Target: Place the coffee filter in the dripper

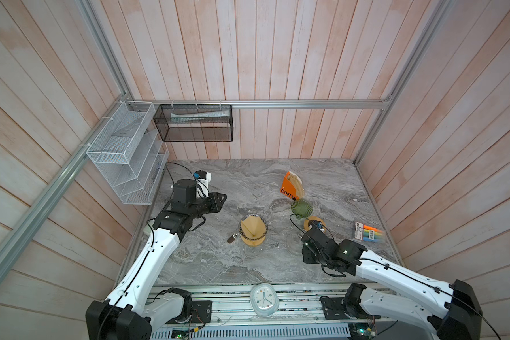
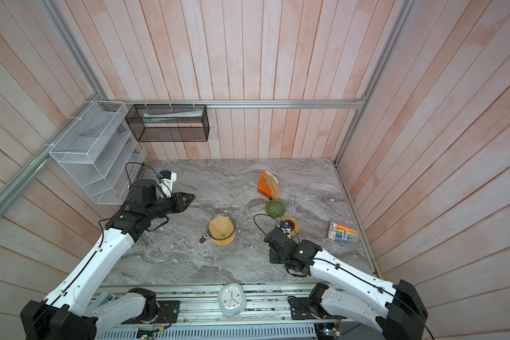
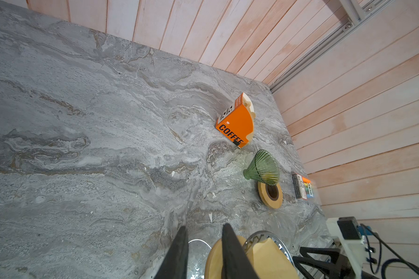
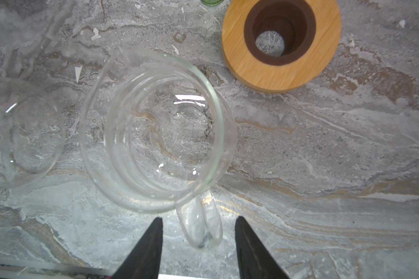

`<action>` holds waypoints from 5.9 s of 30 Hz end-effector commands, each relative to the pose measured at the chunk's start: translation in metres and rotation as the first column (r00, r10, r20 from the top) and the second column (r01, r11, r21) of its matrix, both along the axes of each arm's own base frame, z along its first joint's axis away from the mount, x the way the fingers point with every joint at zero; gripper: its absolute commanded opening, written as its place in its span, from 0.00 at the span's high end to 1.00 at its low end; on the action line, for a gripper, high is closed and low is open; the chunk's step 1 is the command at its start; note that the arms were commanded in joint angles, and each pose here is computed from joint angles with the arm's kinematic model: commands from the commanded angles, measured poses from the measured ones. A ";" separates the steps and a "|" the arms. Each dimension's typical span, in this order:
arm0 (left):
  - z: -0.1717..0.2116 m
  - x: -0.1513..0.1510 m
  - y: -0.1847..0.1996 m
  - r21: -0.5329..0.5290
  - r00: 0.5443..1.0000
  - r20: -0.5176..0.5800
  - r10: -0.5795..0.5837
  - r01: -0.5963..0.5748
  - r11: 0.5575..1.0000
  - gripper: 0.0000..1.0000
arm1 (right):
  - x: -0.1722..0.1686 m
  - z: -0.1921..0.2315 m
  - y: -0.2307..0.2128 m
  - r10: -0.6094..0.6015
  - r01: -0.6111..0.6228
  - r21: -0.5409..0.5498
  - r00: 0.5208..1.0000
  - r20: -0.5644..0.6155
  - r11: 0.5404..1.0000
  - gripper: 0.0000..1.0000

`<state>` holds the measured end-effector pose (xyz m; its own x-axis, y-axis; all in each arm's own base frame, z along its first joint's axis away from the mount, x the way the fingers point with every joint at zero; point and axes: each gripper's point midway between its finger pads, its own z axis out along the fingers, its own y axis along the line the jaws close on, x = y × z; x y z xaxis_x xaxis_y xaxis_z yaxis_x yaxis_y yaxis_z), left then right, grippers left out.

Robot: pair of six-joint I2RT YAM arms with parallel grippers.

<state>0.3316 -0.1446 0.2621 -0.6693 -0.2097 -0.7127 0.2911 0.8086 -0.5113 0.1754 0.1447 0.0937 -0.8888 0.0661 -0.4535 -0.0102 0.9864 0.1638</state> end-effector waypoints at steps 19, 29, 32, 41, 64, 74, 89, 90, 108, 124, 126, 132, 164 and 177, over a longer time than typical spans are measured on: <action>0.014 0.003 -0.004 -0.014 0.999 0.046 -0.025 0.026 1.000 0.72 | -0.007 -0.007 -0.032 -0.164 0.161 -0.090 0.986 -0.029 0.983 0.53; 0.013 0.003 -0.004 -0.009 0.998 0.048 -0.027 0.027 1.000 0.72 | 0.004 0.003 -0.044 -0.212 0.213 -0.103 0.977 0.011 0.972 0.53; 0.014 0.003 -0.004 -0.011 0.998 0.050 -0.028 0.028 1.000 0.72 | 0.013 0.020 -0.038 -0.195 0.197 -0.060 0.980 0.048 0.978 0.53; 0.013 0.004 -0.003 0.000 0.998 0.055 -0.029 0.029 1.000 0.72 | 0.041 0.080 -0.002 -0.067 0.066 0.012 0.987 0.148 0.998 0.54; 0.025 0.008 -0.009 0.009 0.997 0.044 -0.067 0.067 0.998 0.72 | 0.096 0.042 -0.066 -0.353 0.324 0.198 0.925 0.137 0.925 0.56; 0.056 0.019 -0.012 0.004 0.995 0.071 -0.075 0.075 0.997 0.72 | 0.123 0.007 -0.098 -0.417 0.397 0.187 0.905 0.081 0.899 0.51; 0.051 0.038 -0.024 -0.033 0.993 0.068 -0.102 0.104 0.994 0.72 | 0.138 -0.049 -0.084 -0.310 0.316 0.130 0.949 -0.066 0.940 0.51; 0.050 0.038 -0.024 -0.033 0.993 0.069 -0.100 0.103 0.994 0.72 | 0.139 -0.051 -0.084 -0.309 0.316 0.125 0.949 -0.069 0.941 0.51; 0.038 0.041 -0.022 -0.025 0.994 0.058 -0.095 0.097 0.995 0.72 | 0.140 -0.056 -0.087 -0.306 0.313 0.090 0.949 -0.083 0.946 0.65; 0.037 0.040 -0.021 -0.026 0.994 0.059 -0.091 0.093 0.995 0.72 | 0.137 -0.048 -0.091 -0.314 0.319 0.081 0.947 -0.072 0.944 0.72; 0.037 0.040 -0.021 -0.026 0.994 0.058 -0.091 0.093 0.995 0.72 | 0.134 -0.042 -0.092 -0.313 0.318 0.078 0.947 -0.065 0.945 0.71; 0.037 0.041 -0.022 -0.029 0.994 0.057 -0.095 0.097 0.995 0.72 | 0.124 -0.023 -0.092 -0.314 0.318 0.098 0.948 -0.055 0.943 0.72; 0.053 0.038 -0.047 -0.004 0.976 0.107 -0.192 0.194 0.981 0.71 | 0.086 0.089 -0.044 -0.117 0.116 0.173 0.993 -0.003 0.978 0.72; 0.068 0.056 -0.085 -0.038 0.953 0.148 -0.265 0.273 0.961 0.71 | 0.066 0.066 -0.005 0.024 -0.006 0.171 0.994 -0.104 0.985 0.72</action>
